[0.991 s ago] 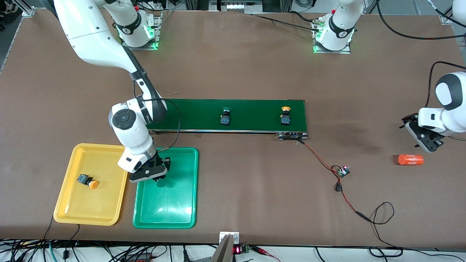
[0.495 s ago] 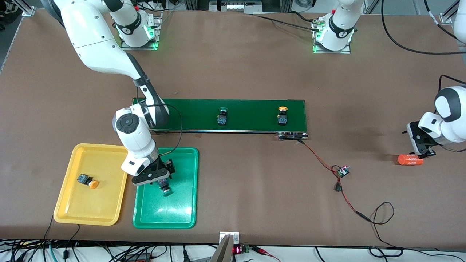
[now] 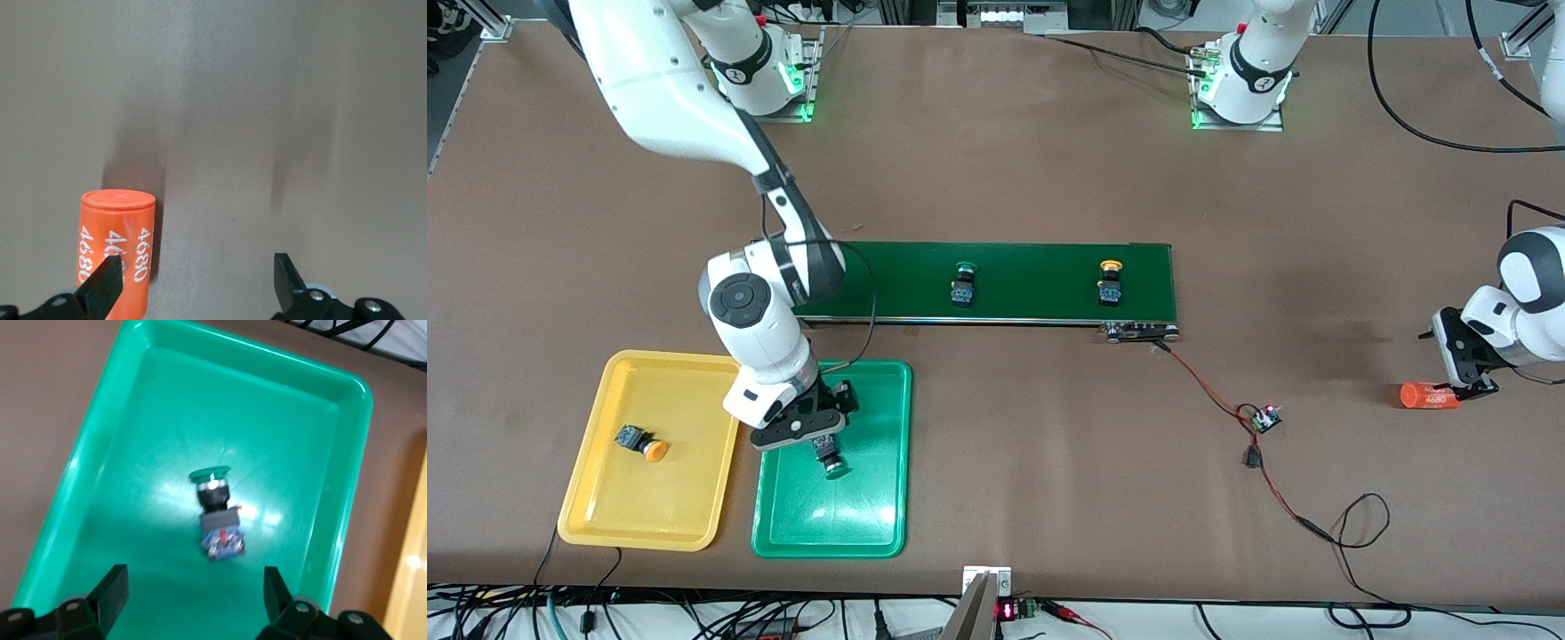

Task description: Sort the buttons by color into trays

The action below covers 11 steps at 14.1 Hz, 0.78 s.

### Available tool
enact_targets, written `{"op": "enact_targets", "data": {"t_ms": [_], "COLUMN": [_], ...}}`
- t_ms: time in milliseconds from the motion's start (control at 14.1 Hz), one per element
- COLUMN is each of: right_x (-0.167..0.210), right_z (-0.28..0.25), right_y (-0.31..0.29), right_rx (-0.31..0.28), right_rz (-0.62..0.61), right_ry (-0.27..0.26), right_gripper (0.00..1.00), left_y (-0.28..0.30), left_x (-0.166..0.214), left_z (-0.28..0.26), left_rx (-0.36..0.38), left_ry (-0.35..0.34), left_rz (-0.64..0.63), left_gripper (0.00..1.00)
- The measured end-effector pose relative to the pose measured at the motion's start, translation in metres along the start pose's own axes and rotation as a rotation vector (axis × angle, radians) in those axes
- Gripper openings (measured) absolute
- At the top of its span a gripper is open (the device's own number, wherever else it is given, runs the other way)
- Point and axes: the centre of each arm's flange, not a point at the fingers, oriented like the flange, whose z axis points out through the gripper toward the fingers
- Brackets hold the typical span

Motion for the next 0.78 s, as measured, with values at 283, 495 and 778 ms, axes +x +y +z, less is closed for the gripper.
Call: {"op": "enact_targets", "data": {"t_ms": [283, 495, 778], "right_x": [-0.009, -0.025, -0.045], "right_z": [-0.095, -0.161, -0.225], "right_y": [0.007, 0.022, 0.053], "right_rx": [-0.034, -0.058, -0.080], "right_rz": [0.013, 0.017, 0.042], "right_ry": [-0.115, -0.190, -0.256], "right_gripper": [1.00, 1.00, 1.00], "left_y": [-0.001, -0.009, -0.017], "left_x": [0.002, 0.003, 0.004], "left_z": [0.004, -0.008, -0.021], "left_rx": [-0.003, 0.022, 0.049], "left_ry": [0.004, 0.000, -0.005], "left_rz": [0.003, 0.008, 0.012], "left_gripper": [1.00, 1.00, 1.00]}}
